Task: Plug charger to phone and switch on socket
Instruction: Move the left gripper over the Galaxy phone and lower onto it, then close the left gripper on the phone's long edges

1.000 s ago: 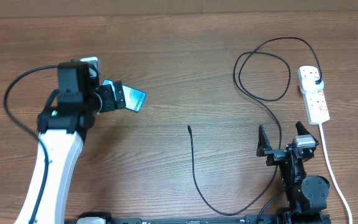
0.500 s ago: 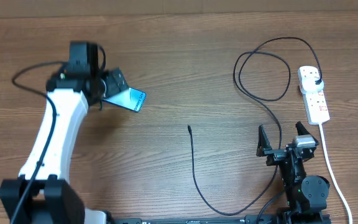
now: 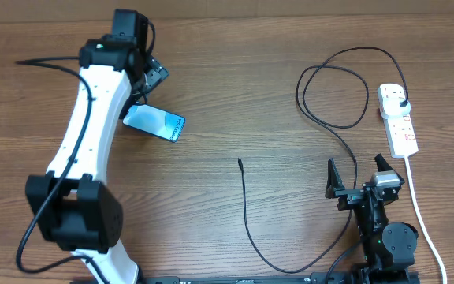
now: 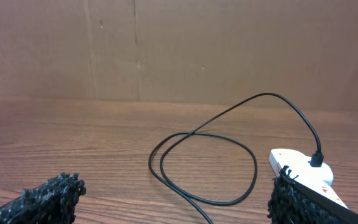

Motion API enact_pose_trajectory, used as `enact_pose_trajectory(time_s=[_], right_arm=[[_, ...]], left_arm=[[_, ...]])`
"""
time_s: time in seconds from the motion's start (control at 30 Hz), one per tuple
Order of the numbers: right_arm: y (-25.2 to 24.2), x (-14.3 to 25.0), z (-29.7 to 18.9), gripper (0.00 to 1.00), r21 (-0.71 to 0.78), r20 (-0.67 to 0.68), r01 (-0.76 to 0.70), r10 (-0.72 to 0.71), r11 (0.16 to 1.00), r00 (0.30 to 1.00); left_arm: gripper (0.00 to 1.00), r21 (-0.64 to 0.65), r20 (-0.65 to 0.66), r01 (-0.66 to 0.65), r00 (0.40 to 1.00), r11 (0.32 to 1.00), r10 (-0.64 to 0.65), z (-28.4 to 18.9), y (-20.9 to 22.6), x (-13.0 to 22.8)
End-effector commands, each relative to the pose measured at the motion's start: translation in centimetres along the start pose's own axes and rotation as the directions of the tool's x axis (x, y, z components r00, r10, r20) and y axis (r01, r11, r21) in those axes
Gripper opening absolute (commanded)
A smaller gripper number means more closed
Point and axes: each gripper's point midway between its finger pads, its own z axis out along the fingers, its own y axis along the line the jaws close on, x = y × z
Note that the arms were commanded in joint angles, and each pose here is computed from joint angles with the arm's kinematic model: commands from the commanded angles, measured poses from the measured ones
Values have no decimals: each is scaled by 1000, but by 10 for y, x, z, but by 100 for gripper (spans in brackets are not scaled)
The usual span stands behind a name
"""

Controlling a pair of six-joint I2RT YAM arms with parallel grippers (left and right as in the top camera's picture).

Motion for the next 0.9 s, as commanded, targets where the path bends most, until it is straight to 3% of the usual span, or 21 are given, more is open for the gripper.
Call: enact_pose_trajectory(time_s=[0.0,0.57,0.87], right_arm=[[-2,2,0,100,12,5,-3,3,1000,1000],[-2,2,0,100,12,5,-3,3,1000,1000],[-2,2,0,100,12,5,-3,3,1000,1000]], left_arm=[[100,-45,4,87,996,995,-87,18,-6,5],[100,-210,-120,160,975,964,-188,106,-1,47],[100,-253,-141,192,962,948,-233,124,3,58]])
